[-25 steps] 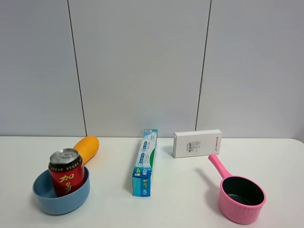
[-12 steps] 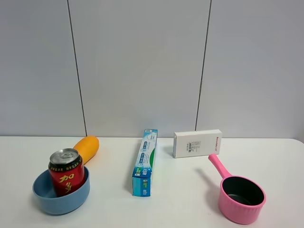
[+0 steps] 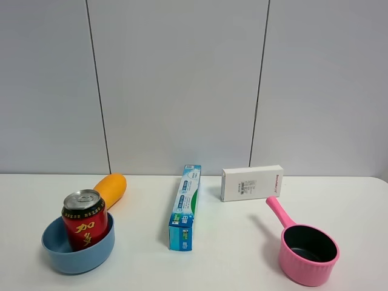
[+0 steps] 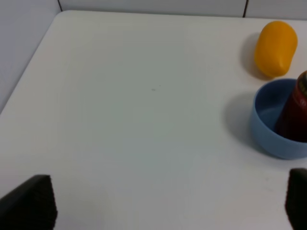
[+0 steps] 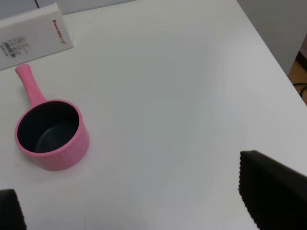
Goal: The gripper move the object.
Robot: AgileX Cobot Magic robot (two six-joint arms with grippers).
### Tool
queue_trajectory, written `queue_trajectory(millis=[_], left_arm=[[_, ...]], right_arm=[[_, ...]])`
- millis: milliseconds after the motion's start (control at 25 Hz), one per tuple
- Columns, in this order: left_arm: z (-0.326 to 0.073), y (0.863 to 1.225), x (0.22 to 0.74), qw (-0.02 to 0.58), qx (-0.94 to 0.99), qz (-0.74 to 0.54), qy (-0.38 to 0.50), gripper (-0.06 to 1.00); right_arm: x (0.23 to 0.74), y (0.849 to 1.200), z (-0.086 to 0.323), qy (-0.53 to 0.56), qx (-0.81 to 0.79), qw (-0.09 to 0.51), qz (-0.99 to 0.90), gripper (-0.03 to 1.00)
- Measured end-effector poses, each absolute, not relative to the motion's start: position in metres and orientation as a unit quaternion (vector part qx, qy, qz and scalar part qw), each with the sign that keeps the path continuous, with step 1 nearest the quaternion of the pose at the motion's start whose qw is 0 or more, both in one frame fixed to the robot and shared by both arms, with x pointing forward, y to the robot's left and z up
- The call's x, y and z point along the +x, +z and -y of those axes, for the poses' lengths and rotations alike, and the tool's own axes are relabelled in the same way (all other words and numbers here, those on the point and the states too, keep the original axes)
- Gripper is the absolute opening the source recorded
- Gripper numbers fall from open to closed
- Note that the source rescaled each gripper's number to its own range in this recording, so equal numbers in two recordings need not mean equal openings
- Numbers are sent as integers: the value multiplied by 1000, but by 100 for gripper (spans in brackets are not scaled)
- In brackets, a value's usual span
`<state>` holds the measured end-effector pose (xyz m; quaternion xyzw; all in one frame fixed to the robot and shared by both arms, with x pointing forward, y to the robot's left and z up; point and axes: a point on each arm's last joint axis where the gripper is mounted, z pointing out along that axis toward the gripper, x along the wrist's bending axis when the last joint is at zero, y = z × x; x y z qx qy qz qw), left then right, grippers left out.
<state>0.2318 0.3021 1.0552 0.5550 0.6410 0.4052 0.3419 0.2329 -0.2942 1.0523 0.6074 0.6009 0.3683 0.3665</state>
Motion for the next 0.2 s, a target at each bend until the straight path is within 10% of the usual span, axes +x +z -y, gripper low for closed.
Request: queue_trajectory(millis=[200], left_arm=[[-302,1055,232,342,555,-641,405,92]], right_arm=[[233,1052,294,368,607,367,-601,100]])
